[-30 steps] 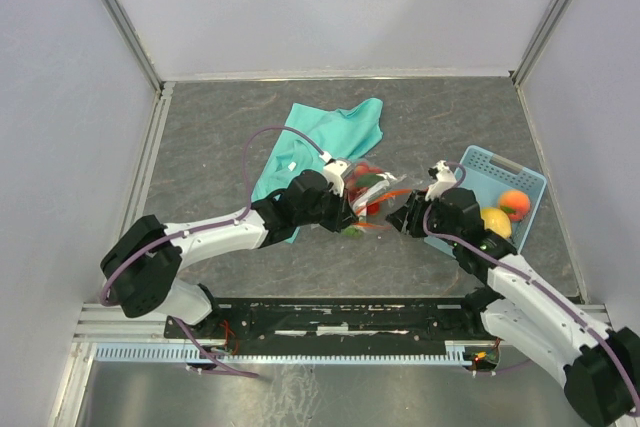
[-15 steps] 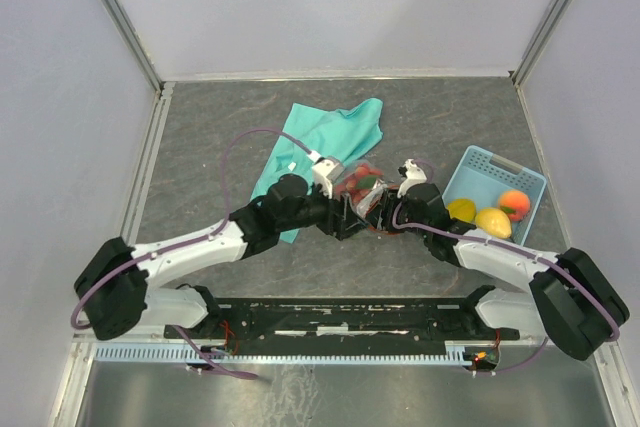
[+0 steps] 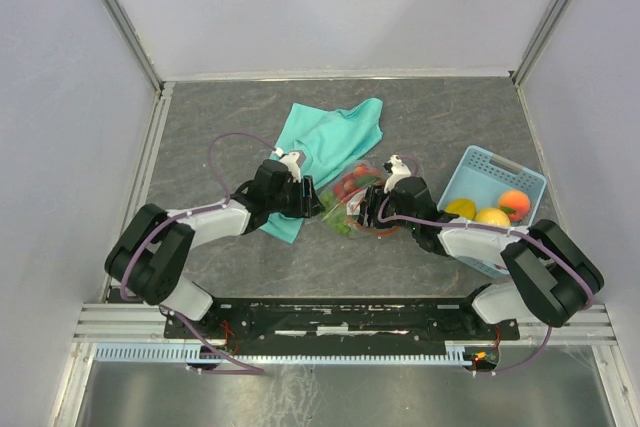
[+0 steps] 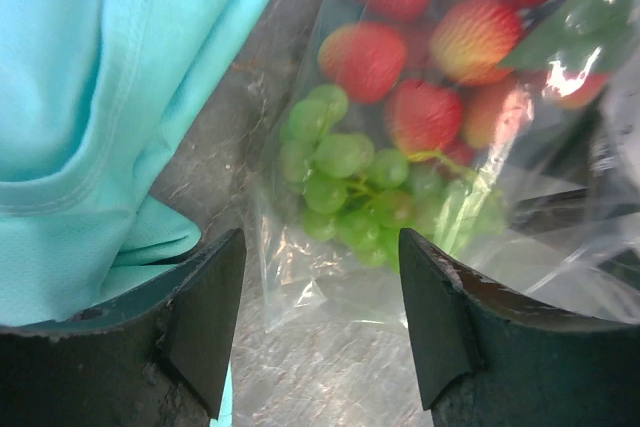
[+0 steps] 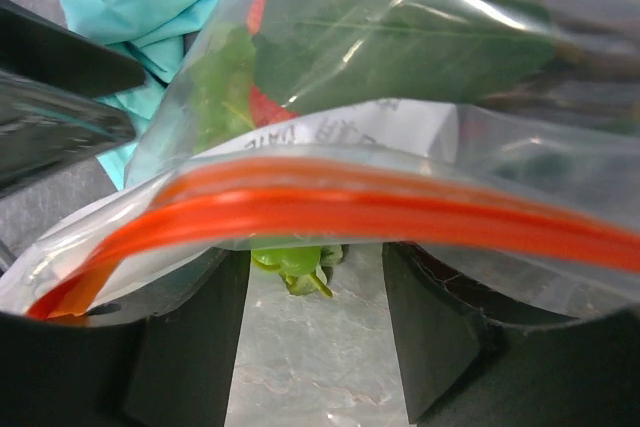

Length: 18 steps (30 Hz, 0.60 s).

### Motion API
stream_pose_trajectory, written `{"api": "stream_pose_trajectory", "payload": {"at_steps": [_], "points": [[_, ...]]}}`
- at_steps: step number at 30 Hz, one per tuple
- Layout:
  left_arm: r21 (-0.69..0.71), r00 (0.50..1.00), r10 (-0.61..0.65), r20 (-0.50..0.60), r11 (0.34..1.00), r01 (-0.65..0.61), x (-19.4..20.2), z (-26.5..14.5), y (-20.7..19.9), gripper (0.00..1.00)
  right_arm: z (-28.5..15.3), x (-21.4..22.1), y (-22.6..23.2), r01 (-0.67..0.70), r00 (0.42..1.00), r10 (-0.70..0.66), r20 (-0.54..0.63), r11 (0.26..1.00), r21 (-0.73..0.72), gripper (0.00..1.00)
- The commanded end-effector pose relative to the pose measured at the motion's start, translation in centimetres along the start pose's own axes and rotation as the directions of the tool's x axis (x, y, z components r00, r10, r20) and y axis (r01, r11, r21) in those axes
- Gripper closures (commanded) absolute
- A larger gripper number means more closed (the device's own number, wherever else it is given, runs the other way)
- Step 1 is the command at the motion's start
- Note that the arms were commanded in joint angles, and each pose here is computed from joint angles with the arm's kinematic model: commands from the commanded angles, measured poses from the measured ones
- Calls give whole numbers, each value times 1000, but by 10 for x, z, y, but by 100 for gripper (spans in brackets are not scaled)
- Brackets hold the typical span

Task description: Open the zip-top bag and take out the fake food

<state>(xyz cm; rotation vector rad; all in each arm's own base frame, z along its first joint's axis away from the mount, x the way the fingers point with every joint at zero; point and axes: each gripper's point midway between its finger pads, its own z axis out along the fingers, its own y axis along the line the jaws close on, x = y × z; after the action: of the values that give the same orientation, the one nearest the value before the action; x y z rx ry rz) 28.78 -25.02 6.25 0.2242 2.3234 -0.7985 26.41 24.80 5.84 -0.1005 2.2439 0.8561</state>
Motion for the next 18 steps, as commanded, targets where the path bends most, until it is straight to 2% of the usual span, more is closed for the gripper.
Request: {"api": "stream_pose_trajectory", "payload": {"at_steps": [1, 6, 14, 15, 18], "points": [[144, 1000, 1, -15, 990, 1, -10, 10, -28, 50, 9, -25, 41, 42, 998, -34, 55, 989, -142, 36], [190, 998, -8, -54, 982, 18, -2, 14, -35, 67, 13, -19, 51, 39, 999, -33, 37, 982, -183, 38], [230, 996, -12, -85, 973, 31, 5, 13, -41, 72, 38, 10, 34, 43, 996, -48, -79, 997, -65, 36], [231, 996, -13, -86, 972, 32, 6, 13, -40, 71, 41, 12, 33, 46, 995, -50, -85, 998, -51, 38], [224, 996, -5, -85, 974, 24, 8, 9, -39, 68, 44, 16, 25, 49, 995, -49, -91, 999, -9, 51]]}}
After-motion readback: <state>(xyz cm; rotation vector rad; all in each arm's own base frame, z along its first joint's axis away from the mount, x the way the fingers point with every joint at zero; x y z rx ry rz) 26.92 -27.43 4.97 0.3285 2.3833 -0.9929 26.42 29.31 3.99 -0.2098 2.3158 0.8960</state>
